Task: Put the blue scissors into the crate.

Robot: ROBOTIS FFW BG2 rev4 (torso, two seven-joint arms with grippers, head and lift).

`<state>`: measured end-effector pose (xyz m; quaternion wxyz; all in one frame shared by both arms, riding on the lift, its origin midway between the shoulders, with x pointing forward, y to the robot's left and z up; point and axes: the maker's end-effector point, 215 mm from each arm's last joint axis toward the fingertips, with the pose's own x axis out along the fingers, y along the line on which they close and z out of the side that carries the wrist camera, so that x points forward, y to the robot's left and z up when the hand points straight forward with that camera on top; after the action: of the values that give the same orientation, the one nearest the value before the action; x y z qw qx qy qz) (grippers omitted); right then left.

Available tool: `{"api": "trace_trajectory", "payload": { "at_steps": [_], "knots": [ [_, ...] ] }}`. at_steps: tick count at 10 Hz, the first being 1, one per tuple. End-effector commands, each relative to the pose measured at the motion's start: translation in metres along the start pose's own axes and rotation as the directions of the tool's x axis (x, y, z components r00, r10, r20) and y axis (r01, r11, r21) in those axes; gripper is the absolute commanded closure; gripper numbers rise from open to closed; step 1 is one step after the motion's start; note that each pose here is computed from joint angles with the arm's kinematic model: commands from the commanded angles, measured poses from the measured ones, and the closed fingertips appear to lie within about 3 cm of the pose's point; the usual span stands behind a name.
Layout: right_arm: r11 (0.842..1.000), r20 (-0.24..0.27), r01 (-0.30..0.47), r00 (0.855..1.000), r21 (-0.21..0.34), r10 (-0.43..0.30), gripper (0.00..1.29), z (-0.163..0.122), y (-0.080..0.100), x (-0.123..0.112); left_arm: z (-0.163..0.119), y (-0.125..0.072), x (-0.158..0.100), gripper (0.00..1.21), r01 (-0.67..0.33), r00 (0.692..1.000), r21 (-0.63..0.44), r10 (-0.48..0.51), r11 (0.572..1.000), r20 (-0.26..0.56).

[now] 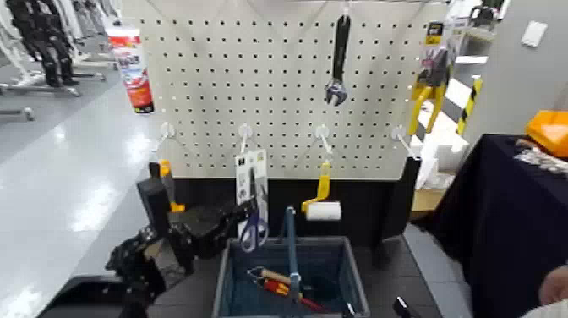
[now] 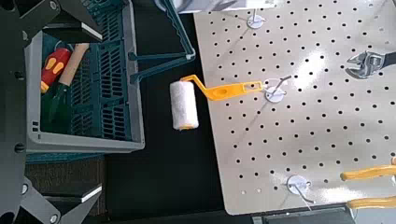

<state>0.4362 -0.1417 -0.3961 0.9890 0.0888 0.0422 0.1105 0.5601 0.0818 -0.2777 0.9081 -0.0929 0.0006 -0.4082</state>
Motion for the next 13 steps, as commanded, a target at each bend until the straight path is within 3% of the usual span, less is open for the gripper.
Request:
{"api": "trace_trajectory", "payload": {
  "at_steps": [1,6,12,13],
  "knots": [
    [1.0,-0.001,0.001,1.0,0.002,-0.001,0.18,-0.001,-0.001,0.0,-0.048,-0.003,-0.003,1.1,0.001,0.998,-0.064,-0.005,0.998,-0.069],
    [1.0,-0.001,-0.001,1.0,0.005,0.001,0.18,-0.001,0.0,0.0,-0.094,-0.006,-0.003,1.1,0.007,0.988,-0.098,-0.022,0.995,-0.151],
    [1.0,0.0,-0.002,1.0,0.006,0.002,0.18,-0.001,-0.001,0.0,-0.116,-0.008,-0.005,1.1,0.005,0.98,-0.123,-0.029,0.992,-0.197],
    [1.0,0.002,-0.002,1.0,0.006,0.002,0.18,0.0,-0.001,0.0,-0.118,-0.01,-0.004,0.77,0.008,0.979,-0.129,-0.034,0.992,-0.202]
  ]
}}
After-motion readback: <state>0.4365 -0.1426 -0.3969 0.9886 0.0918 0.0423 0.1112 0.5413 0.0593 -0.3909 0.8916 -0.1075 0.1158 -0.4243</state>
